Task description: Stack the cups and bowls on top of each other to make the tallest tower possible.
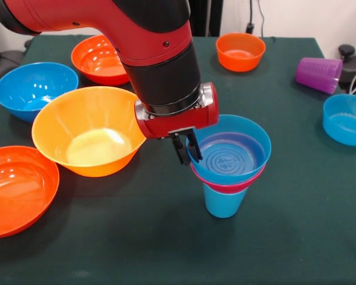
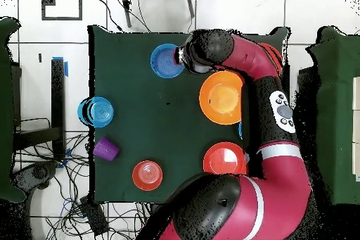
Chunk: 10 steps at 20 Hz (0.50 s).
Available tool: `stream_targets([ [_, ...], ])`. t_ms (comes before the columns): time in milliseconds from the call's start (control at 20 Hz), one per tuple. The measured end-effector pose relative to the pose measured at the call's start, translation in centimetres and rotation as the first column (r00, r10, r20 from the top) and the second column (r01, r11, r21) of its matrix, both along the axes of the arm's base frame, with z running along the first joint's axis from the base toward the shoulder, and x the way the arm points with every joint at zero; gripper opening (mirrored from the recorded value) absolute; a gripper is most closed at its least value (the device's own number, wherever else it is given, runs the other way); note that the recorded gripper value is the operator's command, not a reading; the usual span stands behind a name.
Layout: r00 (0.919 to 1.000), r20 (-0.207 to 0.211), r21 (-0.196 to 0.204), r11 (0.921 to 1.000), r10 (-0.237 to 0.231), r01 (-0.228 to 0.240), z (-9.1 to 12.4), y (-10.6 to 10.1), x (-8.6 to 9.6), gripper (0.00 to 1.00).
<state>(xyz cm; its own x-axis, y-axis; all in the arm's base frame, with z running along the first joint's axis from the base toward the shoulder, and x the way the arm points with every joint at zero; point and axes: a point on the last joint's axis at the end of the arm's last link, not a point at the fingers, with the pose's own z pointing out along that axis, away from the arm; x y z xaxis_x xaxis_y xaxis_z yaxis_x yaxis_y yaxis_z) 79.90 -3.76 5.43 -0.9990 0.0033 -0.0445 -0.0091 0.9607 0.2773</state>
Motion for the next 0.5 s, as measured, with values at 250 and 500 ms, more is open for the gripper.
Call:
stream_targets([
  [250, 1.0, 0.0, 0.003, 1.0, -0.002, 0.002, -0.01, -0.17, -0.03, 0.0],
  [500, 1.0, -0.004, 0.006, 1.0, -0.004, 0.004, -0.1, -0.42, -0.25, 1.0],
])
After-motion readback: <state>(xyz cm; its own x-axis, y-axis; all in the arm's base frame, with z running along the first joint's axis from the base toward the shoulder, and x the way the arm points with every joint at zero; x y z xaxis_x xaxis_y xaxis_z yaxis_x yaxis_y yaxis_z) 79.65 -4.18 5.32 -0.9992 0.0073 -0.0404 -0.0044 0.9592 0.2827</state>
